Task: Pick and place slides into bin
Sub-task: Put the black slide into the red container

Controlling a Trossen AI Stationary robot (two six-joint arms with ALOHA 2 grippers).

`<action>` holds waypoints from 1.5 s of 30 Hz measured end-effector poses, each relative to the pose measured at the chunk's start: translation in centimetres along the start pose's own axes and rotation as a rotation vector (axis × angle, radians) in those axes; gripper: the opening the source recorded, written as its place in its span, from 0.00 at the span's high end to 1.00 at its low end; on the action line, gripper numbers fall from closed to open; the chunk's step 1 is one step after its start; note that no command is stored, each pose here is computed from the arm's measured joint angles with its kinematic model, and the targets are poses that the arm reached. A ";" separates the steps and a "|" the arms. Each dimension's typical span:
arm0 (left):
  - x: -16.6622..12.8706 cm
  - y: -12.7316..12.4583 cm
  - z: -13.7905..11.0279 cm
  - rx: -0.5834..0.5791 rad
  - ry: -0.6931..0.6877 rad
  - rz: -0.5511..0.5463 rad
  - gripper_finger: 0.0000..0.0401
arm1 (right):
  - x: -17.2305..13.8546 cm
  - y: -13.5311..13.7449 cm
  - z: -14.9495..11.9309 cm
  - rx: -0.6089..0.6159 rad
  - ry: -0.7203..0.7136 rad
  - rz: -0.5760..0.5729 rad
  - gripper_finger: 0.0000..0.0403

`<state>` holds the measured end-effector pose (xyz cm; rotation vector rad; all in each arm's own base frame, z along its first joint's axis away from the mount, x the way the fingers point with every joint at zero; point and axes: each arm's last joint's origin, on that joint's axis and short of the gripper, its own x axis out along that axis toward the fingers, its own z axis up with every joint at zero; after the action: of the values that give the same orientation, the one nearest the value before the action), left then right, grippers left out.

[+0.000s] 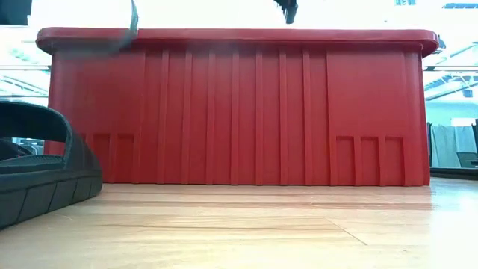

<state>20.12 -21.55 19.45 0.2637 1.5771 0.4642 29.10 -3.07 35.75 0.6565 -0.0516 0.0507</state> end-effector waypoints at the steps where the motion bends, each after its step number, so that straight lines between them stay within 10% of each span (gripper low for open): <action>1: -0.8 0.3 -0.1 -0.019 -0.024 -0.018 0.98 | 0.0 0.0 0.0 0.000 0.000 -0.001 0.30; 14: -10.3 6.6 -0.8 -0.164 -0.344 -0.308 0.99 | 0.0 -0.2 0.0 -0.039 -0.026 -0.060 0.30; 25: -15.8 11.5 1.3 -0.135 -0.600 -0.339 0.99 | -0.1 0.5 1.2 -0.037 -0.187 -0.026 0.30; 34: -19.0 17.5 3.2 -0.055 -0.784 -0.195 0.99 | -0.3 0.6 2.0 -0.043 -0.292 -0.049 0.30; 45: -15.8 26.2 7.0 0.124 -0.612 0.177 0.99 | -1.1 0.9 4.1 -0.059 -0.528 -0.038 0.30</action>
<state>25.17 -4.40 45.22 0.5847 0.9865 0.3742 27.82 -4.85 39.45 0.5975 -0.5475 -0.1617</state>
